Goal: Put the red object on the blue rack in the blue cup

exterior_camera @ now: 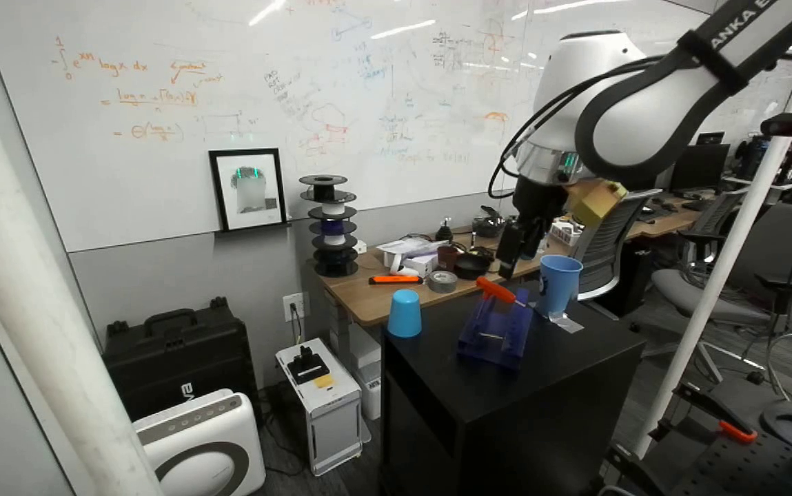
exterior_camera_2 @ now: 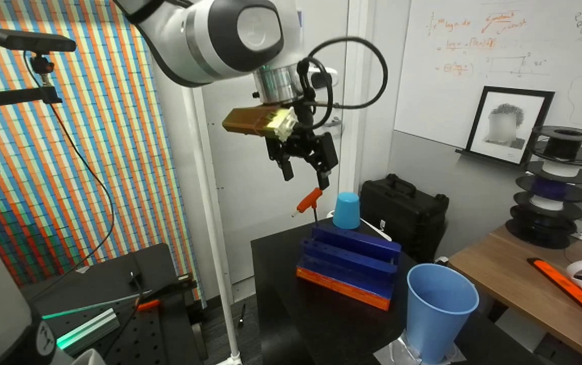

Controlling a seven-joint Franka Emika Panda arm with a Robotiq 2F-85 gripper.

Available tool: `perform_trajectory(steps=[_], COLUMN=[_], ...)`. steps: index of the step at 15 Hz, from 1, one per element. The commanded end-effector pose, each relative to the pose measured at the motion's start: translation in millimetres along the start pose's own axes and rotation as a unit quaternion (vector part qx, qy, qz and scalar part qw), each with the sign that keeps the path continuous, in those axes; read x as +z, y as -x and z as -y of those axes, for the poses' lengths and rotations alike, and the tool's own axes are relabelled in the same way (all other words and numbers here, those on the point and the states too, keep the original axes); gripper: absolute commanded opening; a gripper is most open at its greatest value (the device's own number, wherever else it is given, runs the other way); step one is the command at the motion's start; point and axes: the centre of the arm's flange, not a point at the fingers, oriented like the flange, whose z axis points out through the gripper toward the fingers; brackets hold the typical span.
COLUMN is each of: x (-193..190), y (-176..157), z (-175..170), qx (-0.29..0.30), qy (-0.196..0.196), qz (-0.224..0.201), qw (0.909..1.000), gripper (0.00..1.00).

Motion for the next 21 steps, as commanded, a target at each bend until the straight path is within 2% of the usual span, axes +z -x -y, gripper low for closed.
perform_trajectory(steps=[1,3,4,5,9,12,13,15,16,21], x=[44,63,70,76,82,58,45,27,23,16], y=[-13,-14,-15,-16,-25,-38,-41,-39,-38,-33], z=[9,15,18,20,24,19,18,16,18,18], qx=[0.017,0.018,0.023,0.026,0.028,0.028,0.031,0.034,0.041,0.078], qy=[-0.006,-0.007,-0.005,-0.004,0.013,0.03,0.021,0.003,-0.004,-0.027], qz=[-0.015,-0.016,-0.021,-0.028,-0.062,-0.098,-0.102,-0.112,-0.118,-0.103], qw=[0.9997,0.9997,0.9995,0.9993,0.9976,0.9944,0.9941,0.9932,0.9922,0.9912], gripper=[1.0,1.0,0.75,0.75,0.42,0.2,0.13,0.08,0.12,0.12])
